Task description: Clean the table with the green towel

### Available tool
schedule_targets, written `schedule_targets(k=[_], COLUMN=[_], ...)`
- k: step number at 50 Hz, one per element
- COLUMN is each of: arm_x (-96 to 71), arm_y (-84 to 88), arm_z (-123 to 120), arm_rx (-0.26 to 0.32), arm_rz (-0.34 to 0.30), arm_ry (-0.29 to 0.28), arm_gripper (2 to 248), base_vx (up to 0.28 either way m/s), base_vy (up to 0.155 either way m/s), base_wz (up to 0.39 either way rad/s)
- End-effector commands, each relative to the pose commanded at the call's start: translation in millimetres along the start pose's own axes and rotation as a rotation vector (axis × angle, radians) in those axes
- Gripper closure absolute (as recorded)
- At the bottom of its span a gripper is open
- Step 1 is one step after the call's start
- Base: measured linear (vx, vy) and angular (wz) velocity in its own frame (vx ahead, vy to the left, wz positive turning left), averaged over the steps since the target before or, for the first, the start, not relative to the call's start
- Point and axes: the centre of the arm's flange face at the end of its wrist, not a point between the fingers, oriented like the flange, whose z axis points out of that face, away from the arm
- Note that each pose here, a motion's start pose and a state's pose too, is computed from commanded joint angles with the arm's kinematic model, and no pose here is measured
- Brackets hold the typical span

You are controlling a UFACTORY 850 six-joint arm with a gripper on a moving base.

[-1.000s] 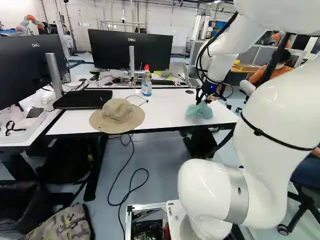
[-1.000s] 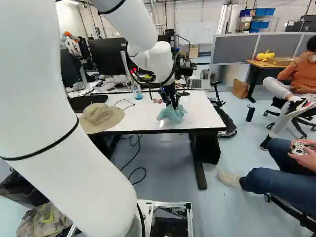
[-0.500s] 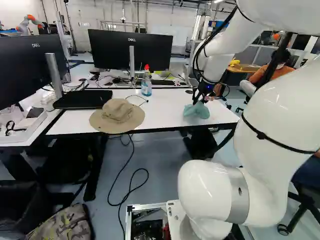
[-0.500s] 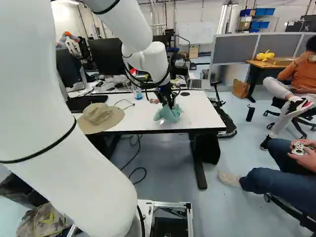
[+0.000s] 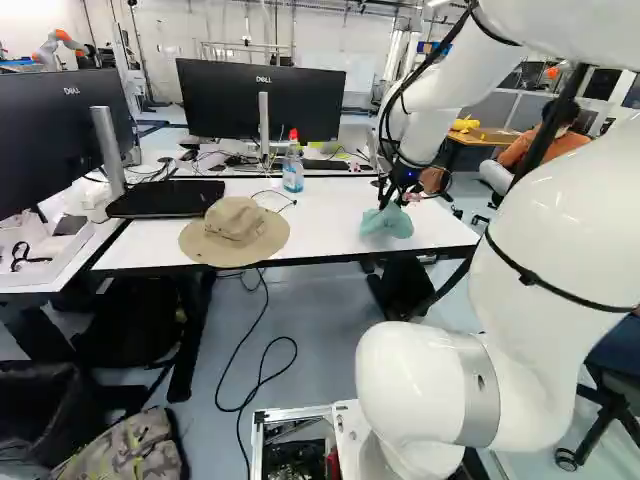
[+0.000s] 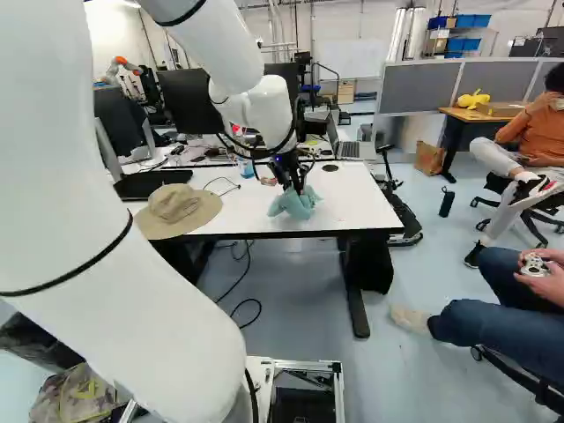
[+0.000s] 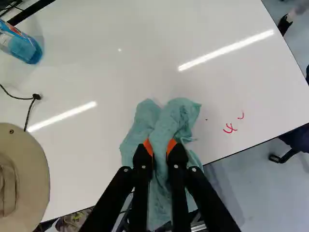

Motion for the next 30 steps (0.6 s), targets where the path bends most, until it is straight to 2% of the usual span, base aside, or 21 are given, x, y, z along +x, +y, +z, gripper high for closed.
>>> schedule_targets(k=[12,30], arm_x=[-1.3,-1.1], arm_y=[13.9,48.1], arm_z=[-3.3,7.0], arm_rx=[-0.013,-0.049], arm_rz=[0.027,0.096], arm_ry=[0.044,0.050], arm_gripper=[203,203], base_vx=[0.000,0.000], base_vy=[0.000,0.000], base_wz=[0.000,0.000])
